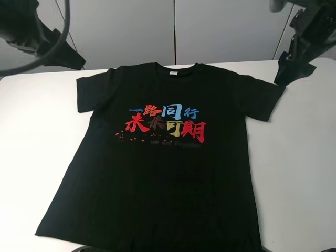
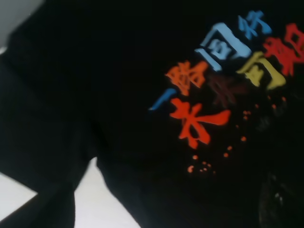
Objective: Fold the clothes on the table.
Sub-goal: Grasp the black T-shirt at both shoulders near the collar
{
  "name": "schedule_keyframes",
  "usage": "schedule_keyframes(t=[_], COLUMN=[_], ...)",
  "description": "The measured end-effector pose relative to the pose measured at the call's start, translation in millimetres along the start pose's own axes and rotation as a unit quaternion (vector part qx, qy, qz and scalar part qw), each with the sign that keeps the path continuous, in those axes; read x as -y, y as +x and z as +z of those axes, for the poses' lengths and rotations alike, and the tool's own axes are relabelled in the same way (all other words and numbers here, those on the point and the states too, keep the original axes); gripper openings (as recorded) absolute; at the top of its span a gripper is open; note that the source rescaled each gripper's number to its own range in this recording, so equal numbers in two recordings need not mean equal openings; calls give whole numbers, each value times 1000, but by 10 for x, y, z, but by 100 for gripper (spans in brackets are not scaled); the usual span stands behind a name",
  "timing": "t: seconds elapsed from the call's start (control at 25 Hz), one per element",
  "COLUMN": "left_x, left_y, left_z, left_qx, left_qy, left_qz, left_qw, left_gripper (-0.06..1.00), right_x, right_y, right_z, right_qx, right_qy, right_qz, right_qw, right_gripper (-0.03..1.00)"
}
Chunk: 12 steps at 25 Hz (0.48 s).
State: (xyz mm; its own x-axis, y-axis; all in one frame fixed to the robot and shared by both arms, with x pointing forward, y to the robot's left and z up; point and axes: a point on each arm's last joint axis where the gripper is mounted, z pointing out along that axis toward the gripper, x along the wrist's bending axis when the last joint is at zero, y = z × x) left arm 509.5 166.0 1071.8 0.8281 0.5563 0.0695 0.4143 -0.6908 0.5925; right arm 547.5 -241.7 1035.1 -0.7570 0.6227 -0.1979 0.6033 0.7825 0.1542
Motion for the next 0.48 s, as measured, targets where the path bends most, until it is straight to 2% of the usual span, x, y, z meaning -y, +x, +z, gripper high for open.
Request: schedule_keyframes(t=[0.12, 0.24, 0.48], left_x=[0, 49, 240], left_y=[-37, 0, 115], left_z=[305, 585, 1055], left_qx=[19, 21, 21], left_qy=[28, 55, 116], left_qz=[28, 37, 56], left_qw=[999, 998, 991], left_gripper=[100, 100, 100], right_x=[-45, -59, -89], right_y=[-16, -14, -25], right_z=[327, 524, 684], right_qx=[-30, -50, -57], right_qy=[33, 52, 50], right_qz=[-24, -59, -123], right_qw=[999, 996, 989], right_gripper=[91, 91, 91])
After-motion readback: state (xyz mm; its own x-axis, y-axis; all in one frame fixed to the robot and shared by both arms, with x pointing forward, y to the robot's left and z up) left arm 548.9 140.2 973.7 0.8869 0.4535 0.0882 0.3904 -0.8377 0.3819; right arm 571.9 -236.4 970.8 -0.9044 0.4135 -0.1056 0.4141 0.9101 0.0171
